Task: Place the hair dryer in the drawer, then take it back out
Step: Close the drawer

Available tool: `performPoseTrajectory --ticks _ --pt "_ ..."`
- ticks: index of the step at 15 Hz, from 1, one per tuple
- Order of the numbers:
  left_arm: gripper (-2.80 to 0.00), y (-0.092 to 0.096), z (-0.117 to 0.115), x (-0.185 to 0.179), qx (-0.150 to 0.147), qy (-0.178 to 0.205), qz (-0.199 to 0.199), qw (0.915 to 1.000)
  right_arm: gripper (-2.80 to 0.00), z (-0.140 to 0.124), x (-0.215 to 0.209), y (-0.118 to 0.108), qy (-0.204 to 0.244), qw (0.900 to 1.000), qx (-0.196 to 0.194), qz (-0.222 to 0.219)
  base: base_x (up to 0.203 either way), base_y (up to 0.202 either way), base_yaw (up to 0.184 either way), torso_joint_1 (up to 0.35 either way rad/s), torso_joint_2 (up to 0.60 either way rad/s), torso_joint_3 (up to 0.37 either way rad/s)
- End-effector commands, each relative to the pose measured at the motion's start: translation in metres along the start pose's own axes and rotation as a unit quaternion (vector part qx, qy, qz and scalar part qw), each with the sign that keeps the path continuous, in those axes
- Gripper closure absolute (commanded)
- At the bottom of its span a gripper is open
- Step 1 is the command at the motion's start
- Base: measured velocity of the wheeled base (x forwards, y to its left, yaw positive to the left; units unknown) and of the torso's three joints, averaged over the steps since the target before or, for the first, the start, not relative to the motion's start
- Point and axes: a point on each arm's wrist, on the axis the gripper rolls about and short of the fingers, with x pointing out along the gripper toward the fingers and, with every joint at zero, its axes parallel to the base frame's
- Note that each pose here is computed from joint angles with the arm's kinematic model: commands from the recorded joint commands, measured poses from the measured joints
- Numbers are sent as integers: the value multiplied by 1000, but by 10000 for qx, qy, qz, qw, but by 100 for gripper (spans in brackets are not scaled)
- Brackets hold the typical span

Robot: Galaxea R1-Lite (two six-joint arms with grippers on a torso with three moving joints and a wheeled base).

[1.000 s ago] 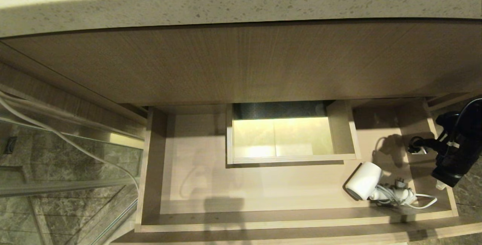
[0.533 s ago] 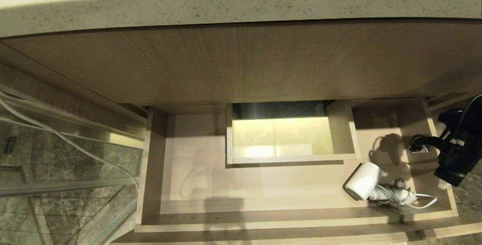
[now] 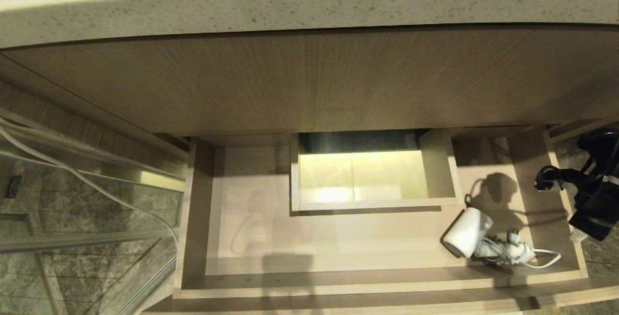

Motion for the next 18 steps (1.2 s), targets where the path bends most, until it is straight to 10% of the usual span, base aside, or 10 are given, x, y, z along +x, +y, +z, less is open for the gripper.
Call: performPoseTrajectory --ticks 1,14,18 --pt "0 0 -11 1 -1 192 2 9998 0 -10 -25 10 -117 9997 -6 -198 0 0 0 0 0 0" --pt "0 0 -11 1 1 192 2 9998 0 -58 -85 66 -266 9954 -163 -905 0 0 0 0 0 0" --pt "0 0 -11 1 -1 192 2 9998 0 -97 -94 119 -182 9955 -323 -876 0 0 0 0 0 0"
